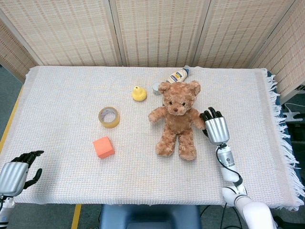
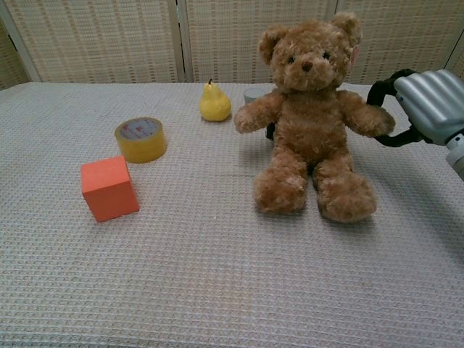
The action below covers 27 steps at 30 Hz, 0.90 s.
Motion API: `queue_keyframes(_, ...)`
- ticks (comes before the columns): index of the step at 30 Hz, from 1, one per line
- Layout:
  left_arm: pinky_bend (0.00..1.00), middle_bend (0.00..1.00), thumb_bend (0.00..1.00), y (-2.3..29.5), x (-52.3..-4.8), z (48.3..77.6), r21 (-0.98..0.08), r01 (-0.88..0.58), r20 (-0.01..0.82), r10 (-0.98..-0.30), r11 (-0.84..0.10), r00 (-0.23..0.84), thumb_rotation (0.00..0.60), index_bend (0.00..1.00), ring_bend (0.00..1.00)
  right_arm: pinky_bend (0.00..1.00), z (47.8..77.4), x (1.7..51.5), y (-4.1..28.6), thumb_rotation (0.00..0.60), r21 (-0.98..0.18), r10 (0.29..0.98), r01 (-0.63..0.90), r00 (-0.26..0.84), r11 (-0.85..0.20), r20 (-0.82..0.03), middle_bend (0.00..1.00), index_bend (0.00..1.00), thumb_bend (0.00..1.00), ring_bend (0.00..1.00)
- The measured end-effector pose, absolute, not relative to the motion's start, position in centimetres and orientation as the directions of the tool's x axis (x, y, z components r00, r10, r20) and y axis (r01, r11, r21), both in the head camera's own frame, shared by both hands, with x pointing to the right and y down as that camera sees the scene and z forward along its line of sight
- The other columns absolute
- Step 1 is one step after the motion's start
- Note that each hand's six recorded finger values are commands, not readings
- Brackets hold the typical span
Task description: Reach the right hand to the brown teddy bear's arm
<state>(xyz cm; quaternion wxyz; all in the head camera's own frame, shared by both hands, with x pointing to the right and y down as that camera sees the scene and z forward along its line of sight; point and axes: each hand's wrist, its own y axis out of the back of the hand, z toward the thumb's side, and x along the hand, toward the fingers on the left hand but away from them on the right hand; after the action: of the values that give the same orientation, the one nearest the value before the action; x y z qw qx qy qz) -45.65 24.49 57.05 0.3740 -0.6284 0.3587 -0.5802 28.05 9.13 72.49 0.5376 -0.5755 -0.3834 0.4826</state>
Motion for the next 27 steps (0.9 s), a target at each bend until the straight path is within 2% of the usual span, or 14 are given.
queue_keyframes(7, 0.49, 0.31, 0.4, 24.6, -45.5, 57.1, -0.884, -0.013, 0.464, -0.882, -0.467, 0.076, 0.6, 0.24, 0.32, 0.48, 71.8, 28.3, 8.4, 0.6, -0.993, 0.97, -0.074, 0.221, -0.088, -0.102, 0.47, 0.59, 0.17, 0.3)
queue_keyframes(12, 0.49, 0.32, 0.4, 24.6, -45.4, 57.3, -0.881, -0.009, 0.47, -0.879, -0.473, 0.078, 0.6, 0.24, 0.32, 0.48, 71.0, 28.6, 7.5, 0.6, -0.997, 0.977, -0.057, 0.203, -0.054, -0.064, 0.47, 0.61, 0.17, 0.3)
queue_keyframes(23, 0.49, 0.32, 0.4, 24.6, -45.3, 57.4, -0.879, -0.005, 0.476, -0.876, -0.477, 0.079, 0.6, 0.24, 0.32, 0.48, 72.8, 29.0, 9.0, 0.6, -0.986, 0.964, -0.086, 0.217, -0.14, -0.155, 0.47, 0.61, 0.17, 0.3)
queue_keyframes(27, 0.49, 0.32, 0.4, 24.6, -45.4, 57.4, -0.879, -0.006, 0.476, -0.876, -0.477, 0.078, 0.6, 0.24, 0.32, 0.48, 72.5, 28.9, 8.9, 0.6, -0.988, 0.964, -0.088, 0.224, -0.126, -0.143, 0.47, 0.61, 0.17, 0.3)
